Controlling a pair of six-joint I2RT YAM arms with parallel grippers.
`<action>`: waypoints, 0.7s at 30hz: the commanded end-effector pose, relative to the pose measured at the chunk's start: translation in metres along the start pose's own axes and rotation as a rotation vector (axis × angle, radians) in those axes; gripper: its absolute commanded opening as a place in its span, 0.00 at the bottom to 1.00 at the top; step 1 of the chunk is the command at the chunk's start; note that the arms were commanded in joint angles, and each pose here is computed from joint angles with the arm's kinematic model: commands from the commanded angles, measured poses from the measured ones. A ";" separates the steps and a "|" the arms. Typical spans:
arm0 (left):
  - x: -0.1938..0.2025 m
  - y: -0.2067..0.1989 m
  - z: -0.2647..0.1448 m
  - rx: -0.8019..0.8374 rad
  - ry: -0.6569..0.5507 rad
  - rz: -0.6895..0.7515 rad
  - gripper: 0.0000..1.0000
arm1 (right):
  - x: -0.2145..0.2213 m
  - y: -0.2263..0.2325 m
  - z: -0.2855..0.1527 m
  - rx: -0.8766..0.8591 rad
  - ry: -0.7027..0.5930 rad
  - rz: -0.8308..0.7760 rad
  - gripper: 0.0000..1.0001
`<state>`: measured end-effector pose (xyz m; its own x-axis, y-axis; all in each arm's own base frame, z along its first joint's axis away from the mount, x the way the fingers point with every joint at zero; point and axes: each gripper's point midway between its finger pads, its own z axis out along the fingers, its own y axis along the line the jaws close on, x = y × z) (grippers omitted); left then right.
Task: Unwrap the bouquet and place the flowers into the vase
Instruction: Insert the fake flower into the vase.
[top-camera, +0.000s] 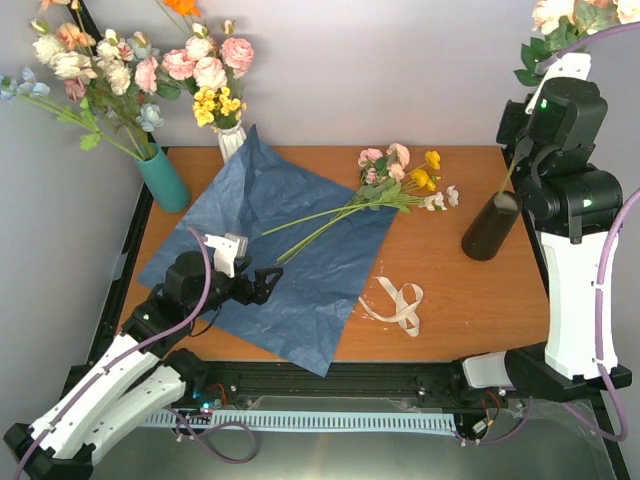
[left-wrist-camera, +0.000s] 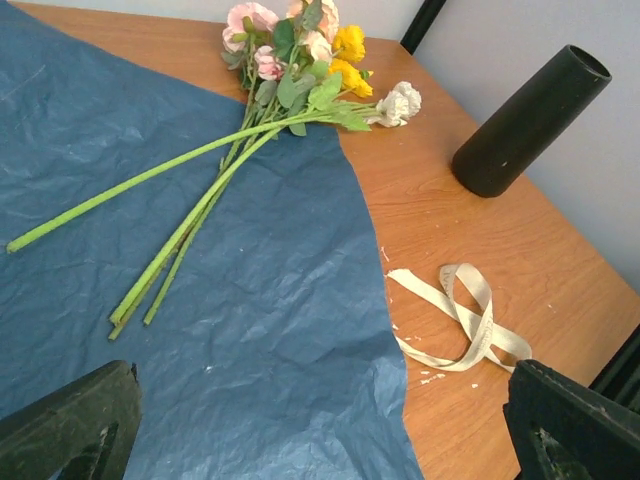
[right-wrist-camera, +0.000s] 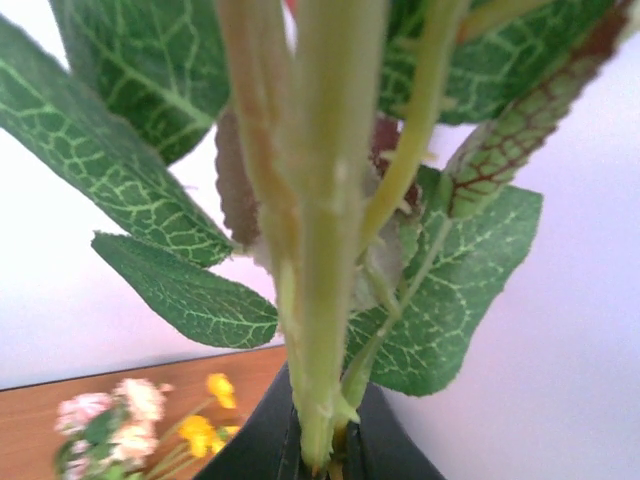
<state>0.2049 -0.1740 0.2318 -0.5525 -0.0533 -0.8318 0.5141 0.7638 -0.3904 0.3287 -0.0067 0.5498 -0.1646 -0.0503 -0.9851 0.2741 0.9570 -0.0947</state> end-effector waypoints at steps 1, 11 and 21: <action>-0.008 0.000 -0.007 -0.012 -0.044 -0.020 1.00 | 0.006 -0.038 0.013 0.164 0.008 -0.056 0.03; -0.002 0.007 -0.004 -0.039 -0.027 -0.041 0.99 | 0.022 -0.052 0.045 0.153 0.002 0.040 0.03; -0.001 0.006 -0.002 -0.031 -0.021 -0.038 1.00 | 0.061 -0.047 0.063 0.144 -0.003 0.064 0.03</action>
<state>0.2067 -0.1673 0.2296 -0.5544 -0.0846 -0.8279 0.4760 0.7838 -0.3988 0.3690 -0.0682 0.4685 -0.2528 -0.0124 -0.9674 0.3985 0.9098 -0.1158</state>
